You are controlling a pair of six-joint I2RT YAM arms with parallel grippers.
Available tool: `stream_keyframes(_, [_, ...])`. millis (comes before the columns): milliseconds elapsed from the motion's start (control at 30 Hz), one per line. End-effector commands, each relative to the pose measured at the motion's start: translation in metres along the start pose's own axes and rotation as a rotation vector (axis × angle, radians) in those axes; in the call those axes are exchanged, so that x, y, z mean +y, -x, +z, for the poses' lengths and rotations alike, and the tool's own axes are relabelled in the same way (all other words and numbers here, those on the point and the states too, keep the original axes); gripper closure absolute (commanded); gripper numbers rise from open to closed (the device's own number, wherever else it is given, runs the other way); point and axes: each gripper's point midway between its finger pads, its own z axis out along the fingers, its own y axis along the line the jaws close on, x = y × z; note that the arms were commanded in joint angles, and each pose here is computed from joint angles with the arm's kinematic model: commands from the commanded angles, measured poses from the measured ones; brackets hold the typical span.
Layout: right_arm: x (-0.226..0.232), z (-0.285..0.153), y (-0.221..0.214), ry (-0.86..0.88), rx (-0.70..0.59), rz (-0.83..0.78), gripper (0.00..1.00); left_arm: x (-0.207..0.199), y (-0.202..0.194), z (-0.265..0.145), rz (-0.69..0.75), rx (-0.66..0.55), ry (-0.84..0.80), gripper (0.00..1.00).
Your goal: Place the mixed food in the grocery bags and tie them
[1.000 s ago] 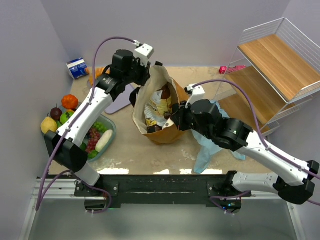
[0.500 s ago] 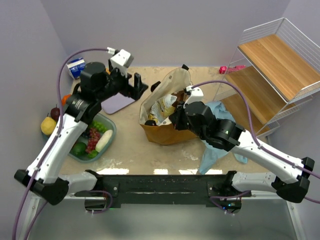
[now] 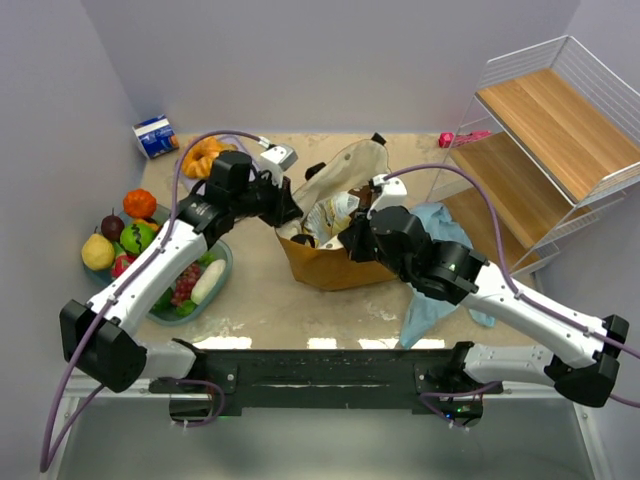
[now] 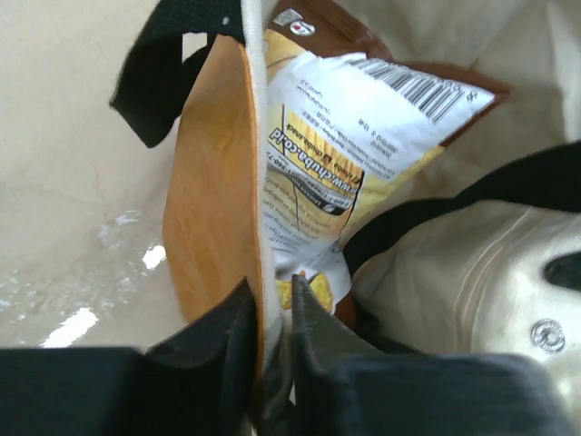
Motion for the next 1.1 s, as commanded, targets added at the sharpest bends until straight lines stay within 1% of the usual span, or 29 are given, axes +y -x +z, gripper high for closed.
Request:
stream_keyframes(0, [0.018, -0.02, 0.05, 0.064, -0.146, 0.058, 1.0, -0.007, 0.058, -0.001, 0.052, -0.164, -0.023, 1.0])
stream_keyframes(133, [0.03, -0.037, 0.075, 0.111, -0.194, 0.052, 1.0, -0.022, 0.124, -0.023, 0.11, -0.351, -0.032, 1.0])
stream_keyframes(233, [0.032, -0.038, 0.079, 0.138, -0.22, 0.063, 1.0, -0.023, 0.151, -0.033, 0.141, -0.433, -0.002, 1.0])
stream_keyframes(300, [0.025, -0.029, 0.063, 0.114, -0.192, 0.053, 1.0, -0.009, 0.153, -0.023, 0.126, -0.422, 0.049, 1.0])
stream_keyframes(333, [0.022, -0.025, 0.06, 0.101, -0.192, 0.051, 1.0, 0.004, 0.148, -0.02, 0.099, -0.394, 0.093, 1.0])
stream_keyframes(433, [0.006, -0.009, 0.042, 0.029, -0.17, 0.041, 1.0, 0.038, 0.132, -0.001, 0.007, -0.325, 0.147, 1.0])
stream_keyframes(500, [-0.004, 0.001, 0.034, -0.005, -0.153, 0.034, 1.0, 0.058, 0.115, 0.012, -0.043, -0.285, 0.163, 1.0])
stream_keyframes(567, [-0.013, 0.011, 0.032, -0.028, -0.148, 0.041, 1.0, 0.07, 0.111, 0.015, -0.076, -0.291, 0.165, 1.0])
stream_keyframes(600, [-0.016, 0.014, 0.028, -0.029, -0.133, 0.043, 1.0, 0.075, 0.102, 0.021, -0.089, -0.277, 0.163, 1.0])
stream_keyframes(700, [-0.014, 0.013, 0.035, -0.016, -0.15, 0.065, 1.0, 0.079, 0.098, 0.027, -0.081, -0.266, 0.15, 1.0])
stream_keyframes(800, [-0.003, 0.011, 0.042, 0.032, -0.164, 0.074, 1.0, 0.079, 0.103, 0.027, -0.058, -0.28, 0.153, 1.0])
stream_keyframes(900, [0.021, 0.016, 0.042, 0.12, -0.116, 0.045, 1.0, 0.081, 0.116, 0.017, -0.02, -0.314, 0.18, 1.0])
stream_keyframes(967, [0.022, 0.017, 0.037, 0.116, -0.072, 0.005, 1.0, 0.083, 0.122, 0.01, -0.003, -0.323, 0.185, 1.0])
stream_keyframes(1000, [0.025, 0.017, 0.041, 0.109, -0.072, 0.0, 1.0, 0.085, 0.126, 0.006, -0.003, -0.33, 0.185, 1.0])
stream_keyframes(1033, [0.019, 0.015, 0.041, 0.086, -0.065, -0.018, 0.93, 0.092, 0.126, 0.001, -0.017, -0.323, 0.181, 1.0])
stream_keyframes(1067, [0.015, 0.014, 0.046, 0.061, -0.087, -0.023, 0.91, 0.095, 0.13, -0.003, -0.019, -0.329, 0.18, 1.0])
